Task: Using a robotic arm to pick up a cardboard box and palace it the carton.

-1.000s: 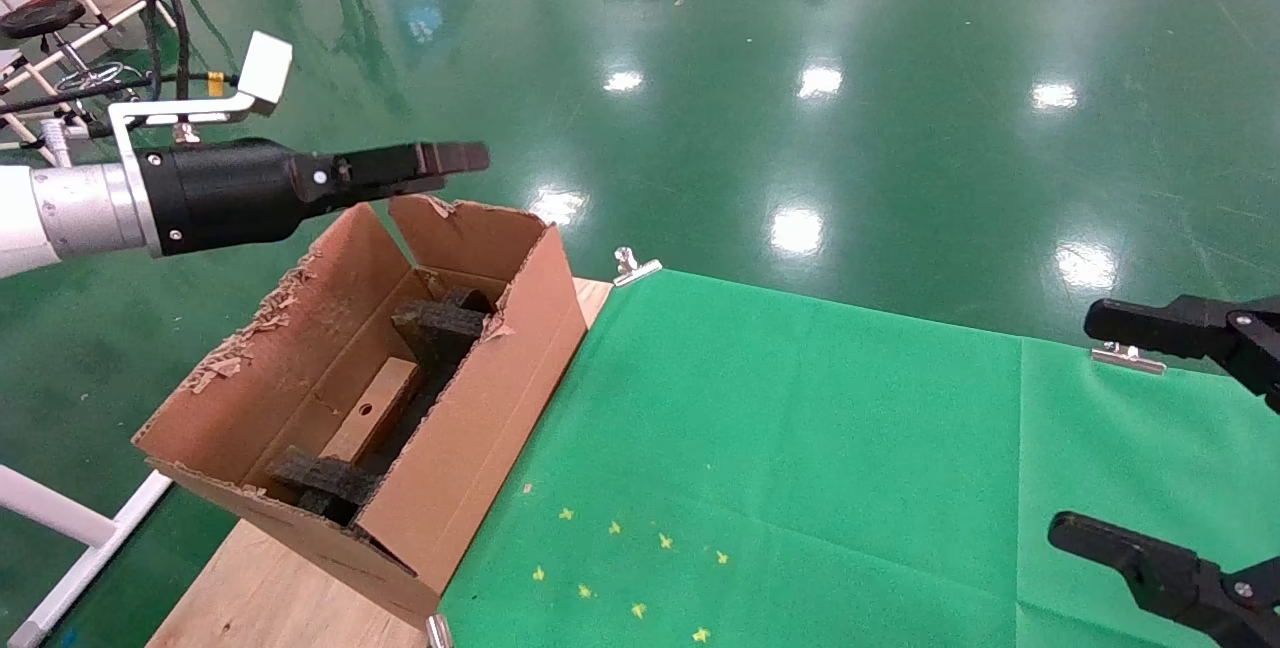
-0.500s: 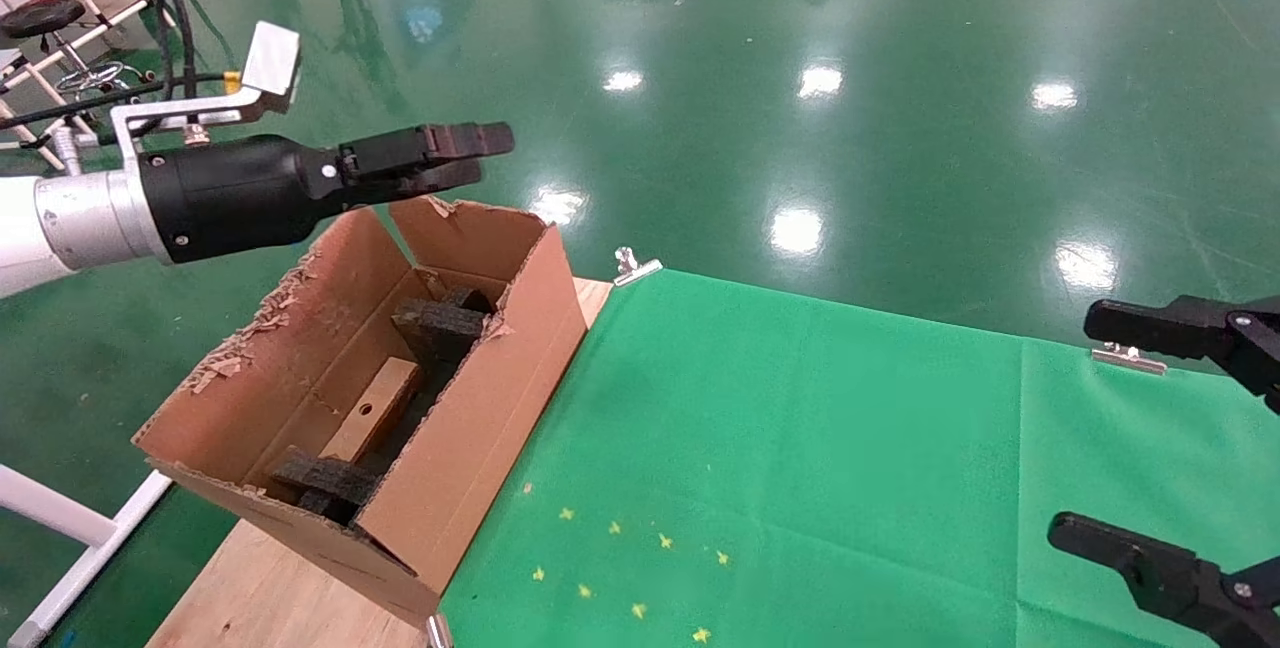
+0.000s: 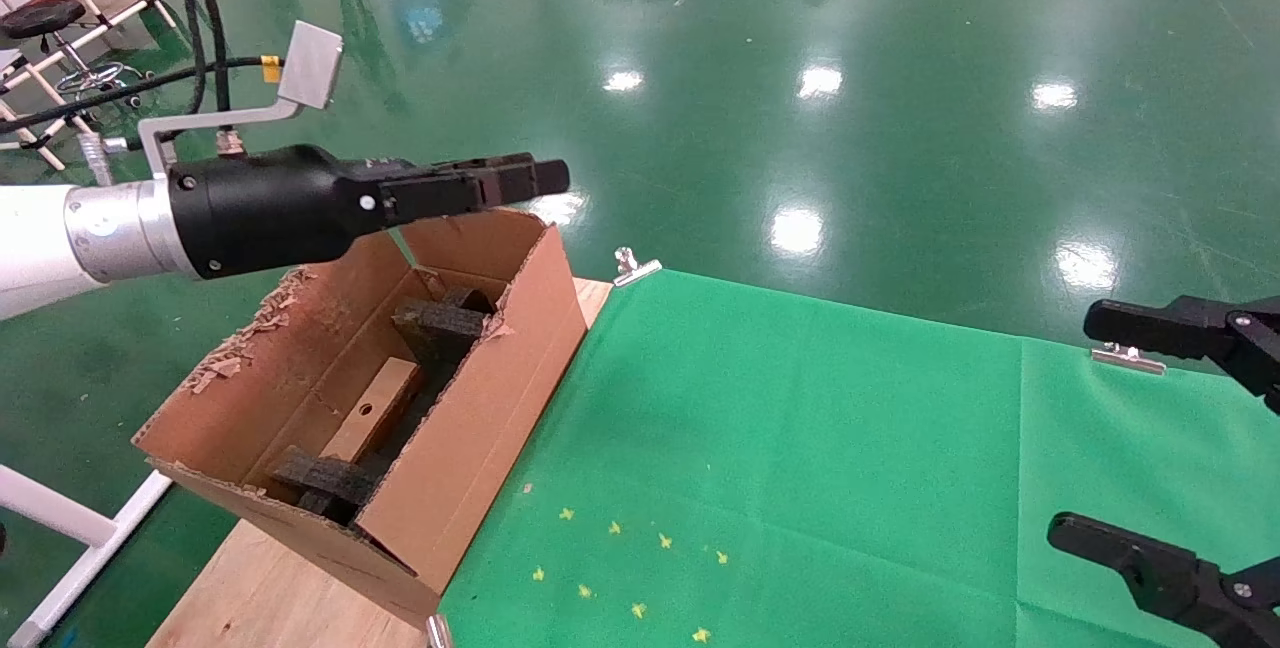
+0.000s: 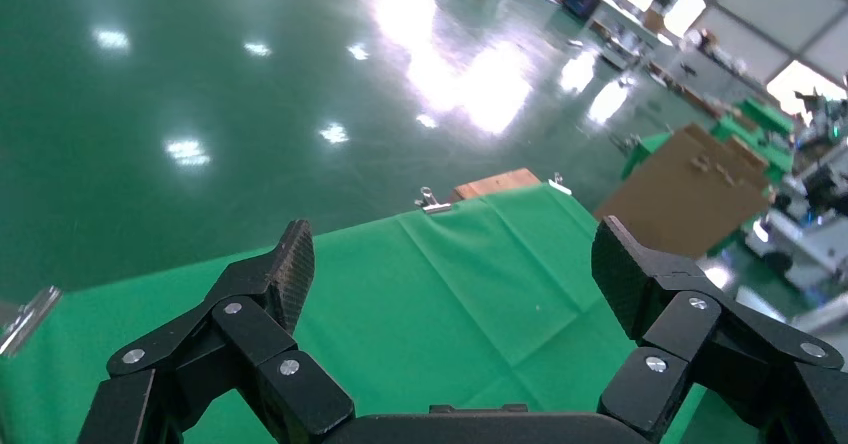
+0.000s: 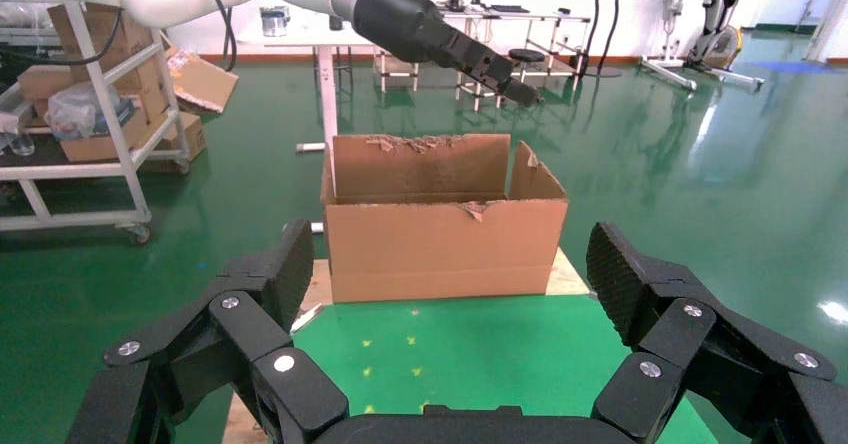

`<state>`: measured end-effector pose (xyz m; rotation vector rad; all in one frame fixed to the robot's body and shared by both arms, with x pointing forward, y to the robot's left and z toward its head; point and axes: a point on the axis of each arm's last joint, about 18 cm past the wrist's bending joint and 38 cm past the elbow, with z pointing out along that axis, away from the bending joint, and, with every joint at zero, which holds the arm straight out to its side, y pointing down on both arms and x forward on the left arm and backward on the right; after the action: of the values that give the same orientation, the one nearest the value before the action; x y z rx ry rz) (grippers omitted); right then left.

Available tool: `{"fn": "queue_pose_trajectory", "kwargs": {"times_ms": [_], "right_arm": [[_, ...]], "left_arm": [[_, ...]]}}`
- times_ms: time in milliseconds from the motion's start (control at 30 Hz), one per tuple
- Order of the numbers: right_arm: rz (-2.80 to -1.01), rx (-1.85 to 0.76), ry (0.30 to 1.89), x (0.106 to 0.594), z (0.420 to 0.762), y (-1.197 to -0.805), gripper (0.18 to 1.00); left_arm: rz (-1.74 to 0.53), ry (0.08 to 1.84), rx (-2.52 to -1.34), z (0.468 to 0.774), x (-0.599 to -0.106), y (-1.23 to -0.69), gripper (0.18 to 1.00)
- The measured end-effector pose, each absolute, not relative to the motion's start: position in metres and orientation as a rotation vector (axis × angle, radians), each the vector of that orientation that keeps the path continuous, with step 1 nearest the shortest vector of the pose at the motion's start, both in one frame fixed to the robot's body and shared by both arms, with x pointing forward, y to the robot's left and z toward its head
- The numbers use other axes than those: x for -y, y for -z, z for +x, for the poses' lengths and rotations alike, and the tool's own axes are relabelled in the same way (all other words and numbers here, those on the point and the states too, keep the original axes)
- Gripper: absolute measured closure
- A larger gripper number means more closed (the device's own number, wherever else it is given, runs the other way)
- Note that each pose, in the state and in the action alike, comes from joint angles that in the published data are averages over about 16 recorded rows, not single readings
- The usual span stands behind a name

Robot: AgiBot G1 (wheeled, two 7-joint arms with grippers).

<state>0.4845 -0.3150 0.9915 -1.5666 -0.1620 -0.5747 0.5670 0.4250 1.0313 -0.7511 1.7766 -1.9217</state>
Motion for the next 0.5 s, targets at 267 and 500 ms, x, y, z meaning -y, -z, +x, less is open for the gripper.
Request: {"fn": "queue_pose_trajectory", "kwargs": {"times_ms": [267,500], "right_arm": [[-1.567,0.162,0.575,0.315,0.485,-0.991,0.178],[-1.567,0.162,0.575,0.315,0.485,-0.991,0.178]], "left_arm": [[-0.56,1.888,-1.832,0.557,-0.402,-1.027,0.183],[-0.392,1.862,-1.871,0.546,-0.381,-1.022,0.183]]}}
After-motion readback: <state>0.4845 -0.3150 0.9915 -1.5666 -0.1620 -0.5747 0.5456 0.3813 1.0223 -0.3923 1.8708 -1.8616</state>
